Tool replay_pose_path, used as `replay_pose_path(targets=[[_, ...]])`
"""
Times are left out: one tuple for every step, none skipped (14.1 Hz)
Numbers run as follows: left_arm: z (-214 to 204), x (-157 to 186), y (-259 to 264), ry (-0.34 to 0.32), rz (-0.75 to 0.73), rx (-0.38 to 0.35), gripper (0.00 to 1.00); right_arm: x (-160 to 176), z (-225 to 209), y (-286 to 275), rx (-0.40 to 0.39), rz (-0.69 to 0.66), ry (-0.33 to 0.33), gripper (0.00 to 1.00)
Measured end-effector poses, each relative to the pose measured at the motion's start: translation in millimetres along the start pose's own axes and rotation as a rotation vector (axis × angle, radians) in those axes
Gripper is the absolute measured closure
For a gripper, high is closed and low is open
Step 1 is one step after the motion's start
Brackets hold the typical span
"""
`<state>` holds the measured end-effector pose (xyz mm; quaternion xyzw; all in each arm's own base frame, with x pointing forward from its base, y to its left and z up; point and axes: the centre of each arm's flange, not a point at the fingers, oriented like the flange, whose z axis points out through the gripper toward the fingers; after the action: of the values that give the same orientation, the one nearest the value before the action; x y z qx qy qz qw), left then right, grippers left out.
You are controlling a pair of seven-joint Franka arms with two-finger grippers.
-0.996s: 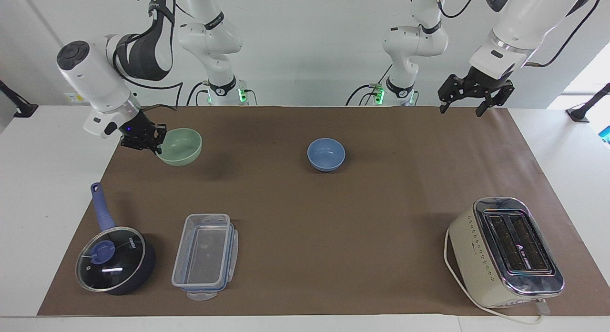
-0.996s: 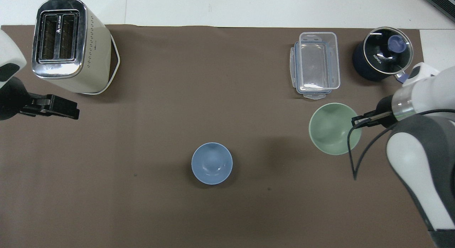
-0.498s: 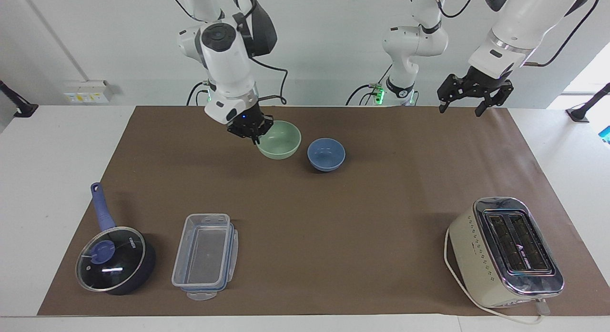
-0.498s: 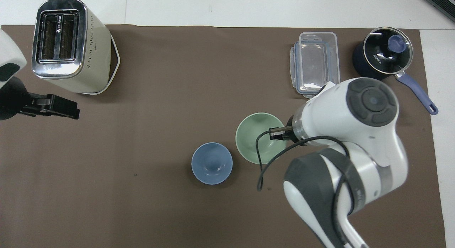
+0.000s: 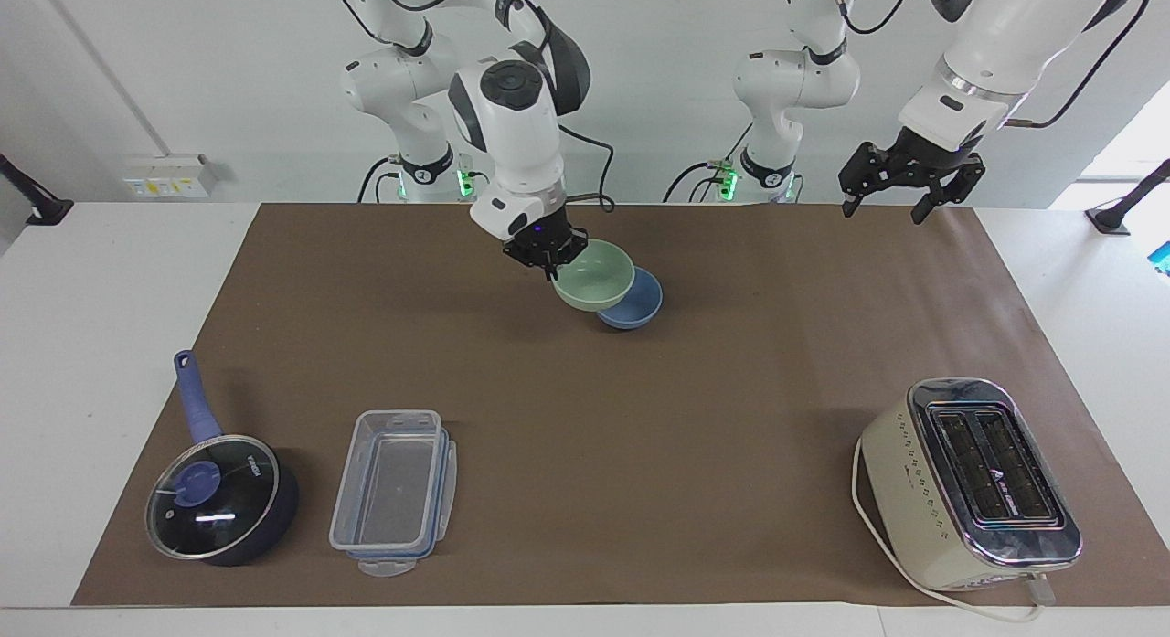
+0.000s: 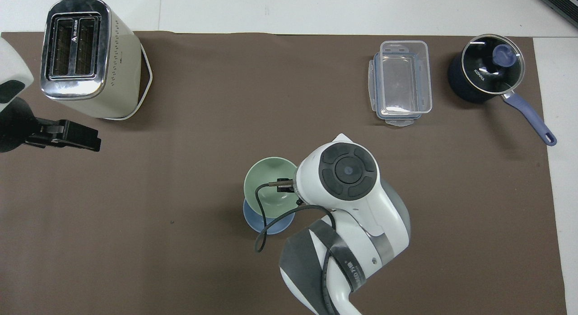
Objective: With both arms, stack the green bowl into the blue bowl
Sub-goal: 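Carry the green bowl with the right gripper over the blue bowl, then lower the green bowl into the blue bowl with the right gripper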
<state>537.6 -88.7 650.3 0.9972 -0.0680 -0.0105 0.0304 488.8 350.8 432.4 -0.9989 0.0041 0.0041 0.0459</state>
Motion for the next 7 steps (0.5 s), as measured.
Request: replay_pose_path(targets=[[0, 0, 0, 0.000, 0.000, 0.000, 0.00, -2, 8, -5, 0.002, -0.003, -0.002, 0.96], [0, 0, 0, 0.000, 0.000, 0.000, 0.00, -3, 16, -6, 0.009, 0.000, -0.005, 0.96], [0, 0, 0, 0.000, 0.000, 0.000, 0.00, -3, 22, -6, 0.014, 0.003, -0.003, 0.96], [0, 0, 0, 0.000, 0.000, 0.000, 0.00, -3, 27, -5, 0.014, 0.006, -0.004, 0.96], [0, 0, 0, 0.000, 0.001, 0.000, 0.00, -5, 33, -5, 0.012, 0.006, -0.010, 0.96], [0, 0, 0, 0.000, 0.001, 0.000, 0.00, -9, 40, -7, 0.007, 0.000, -0.019, 0.96], [0, 0, 1, 0.000, 0.001, 0.000, 0.00, -16, 49, -10, -0.001, -0.009, -0.033, 0.96]])
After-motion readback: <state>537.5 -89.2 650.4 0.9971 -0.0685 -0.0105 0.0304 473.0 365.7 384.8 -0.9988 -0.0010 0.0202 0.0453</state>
